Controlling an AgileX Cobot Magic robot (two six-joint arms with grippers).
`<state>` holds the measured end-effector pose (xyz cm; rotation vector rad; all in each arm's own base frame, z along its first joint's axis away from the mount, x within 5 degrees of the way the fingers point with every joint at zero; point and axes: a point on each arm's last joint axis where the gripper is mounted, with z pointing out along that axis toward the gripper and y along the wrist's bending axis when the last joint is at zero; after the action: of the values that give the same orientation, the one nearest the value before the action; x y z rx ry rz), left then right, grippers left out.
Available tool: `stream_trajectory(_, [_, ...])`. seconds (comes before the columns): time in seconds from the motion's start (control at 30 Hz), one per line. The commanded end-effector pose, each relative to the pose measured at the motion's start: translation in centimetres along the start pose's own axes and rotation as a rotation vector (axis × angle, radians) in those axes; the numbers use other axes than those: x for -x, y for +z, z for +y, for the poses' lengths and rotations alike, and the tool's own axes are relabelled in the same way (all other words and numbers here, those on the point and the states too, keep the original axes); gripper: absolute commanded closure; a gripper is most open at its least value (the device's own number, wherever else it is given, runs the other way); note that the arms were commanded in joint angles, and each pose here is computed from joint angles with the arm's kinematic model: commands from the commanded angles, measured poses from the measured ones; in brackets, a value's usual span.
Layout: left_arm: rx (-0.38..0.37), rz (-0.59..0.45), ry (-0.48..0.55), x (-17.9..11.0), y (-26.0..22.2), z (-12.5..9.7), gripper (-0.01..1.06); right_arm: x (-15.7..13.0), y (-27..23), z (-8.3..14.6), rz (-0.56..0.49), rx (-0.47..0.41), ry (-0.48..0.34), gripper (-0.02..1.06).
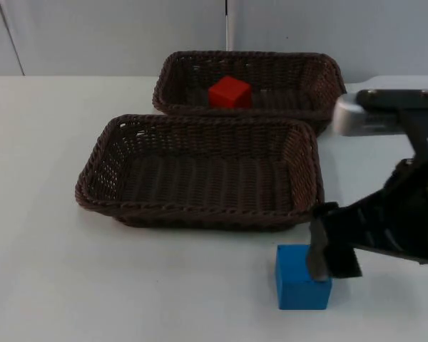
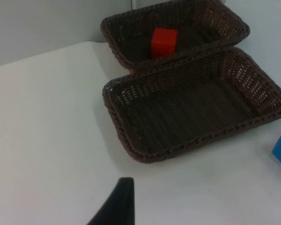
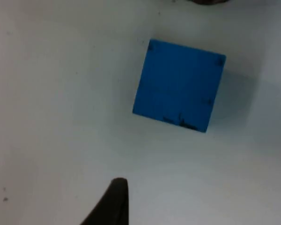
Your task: Pick up one cube with the left hand and place it into the upper basket. Pick up one cube with the right hand and place it into the lower basket.
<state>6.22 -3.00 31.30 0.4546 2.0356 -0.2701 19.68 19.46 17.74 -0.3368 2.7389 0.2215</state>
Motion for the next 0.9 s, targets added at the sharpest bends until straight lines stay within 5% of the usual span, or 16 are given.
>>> stream_trajectory(0.0, [0.002, -0.009, -0.003, -0.1, -0.1, 0.0, 0.0, 0.5, 0.6, 0.3, -0.02, -0.017, 0.005, -0.01])
stream_trajectory(0.33, [0.002, -0.013, -0.003, 0.0, -0.1, 0.0, 0.0, 2.8, 5.3, 2.1, -0.019, -0.057, 0.009, 0.04])
stream_trajectory(0.73, [0.005, -0.013, 0.0, 0.0, -0.1, 0.0, 0.0, 2.2, 9.7, 2.8, 0.017, -0.03, -0.019, 0.06])
stream_trajectory(0.87, [0.006, -0.012, 0.002, 0.0, -0.1, 0.0, 0.0, 2.2, 10.1, 2.9, 0.017, -0.021, -0.015, 0.23])
